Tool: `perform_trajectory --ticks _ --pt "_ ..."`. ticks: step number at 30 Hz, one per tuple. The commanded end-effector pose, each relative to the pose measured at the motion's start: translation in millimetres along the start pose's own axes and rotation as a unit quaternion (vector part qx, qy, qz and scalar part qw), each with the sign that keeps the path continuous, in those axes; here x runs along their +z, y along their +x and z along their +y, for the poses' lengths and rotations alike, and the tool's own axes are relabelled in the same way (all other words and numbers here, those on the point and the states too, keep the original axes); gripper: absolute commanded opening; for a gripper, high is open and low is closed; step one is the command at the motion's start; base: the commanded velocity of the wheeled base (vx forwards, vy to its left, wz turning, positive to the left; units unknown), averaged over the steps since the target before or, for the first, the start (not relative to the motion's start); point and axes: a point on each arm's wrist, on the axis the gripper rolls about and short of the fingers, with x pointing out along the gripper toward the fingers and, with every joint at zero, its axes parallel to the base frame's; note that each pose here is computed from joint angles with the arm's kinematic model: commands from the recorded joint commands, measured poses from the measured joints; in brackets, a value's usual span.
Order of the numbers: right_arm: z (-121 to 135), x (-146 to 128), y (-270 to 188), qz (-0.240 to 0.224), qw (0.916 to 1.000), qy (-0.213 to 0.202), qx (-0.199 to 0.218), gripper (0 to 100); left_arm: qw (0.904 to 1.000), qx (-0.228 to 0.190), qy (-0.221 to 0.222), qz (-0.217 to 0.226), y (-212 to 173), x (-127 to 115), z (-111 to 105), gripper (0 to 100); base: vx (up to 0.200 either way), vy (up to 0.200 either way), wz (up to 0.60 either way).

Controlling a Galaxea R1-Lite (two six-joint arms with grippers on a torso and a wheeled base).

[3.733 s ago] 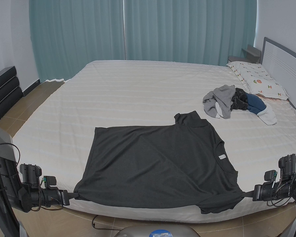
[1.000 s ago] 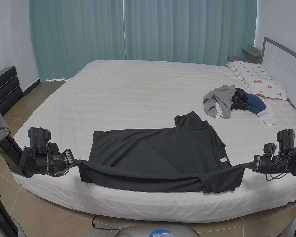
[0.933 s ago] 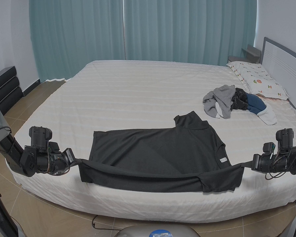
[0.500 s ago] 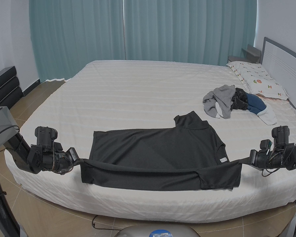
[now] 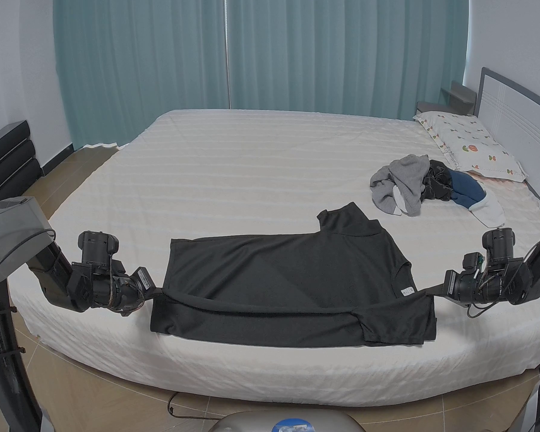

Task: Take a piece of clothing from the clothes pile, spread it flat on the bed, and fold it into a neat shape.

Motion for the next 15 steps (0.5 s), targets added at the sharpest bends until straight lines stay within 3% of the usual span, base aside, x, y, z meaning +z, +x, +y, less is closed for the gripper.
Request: perform_trajectory --ticks 1,10,11,12,15 --pt "-5 2 16 0.007 0.9999 0.015 0.000 0 1.0000 0.001 -0.008 0.001 10 2 1 0 0.000 0.000 0.00" --pt "-8 3 27 0.013 0.9993 0.034 0.002 0 1.0000 0.000 -0.007 -0.001 12 4 1 0 0.000 0.000 0.00" --pt "-10 1 28 0.016 0.9992 0.036 0.001 100 1.0000 0.000 -0.007 -0.001 12 4 1 0 0.000 0.000 0.00" --pt "-11 -1 30 0.020 0.9991 0.038 0.000 100 1.0000 0.000 -0.007 -0.001 12 4 1 100 0.000 0.000 0.00" --pt "-12 -3 32 0.025 0.9989 0.040 0.000 100 1.0000 0.000 -0.007 -0.001 12 4 1 100 0.000 0.000 0.00"
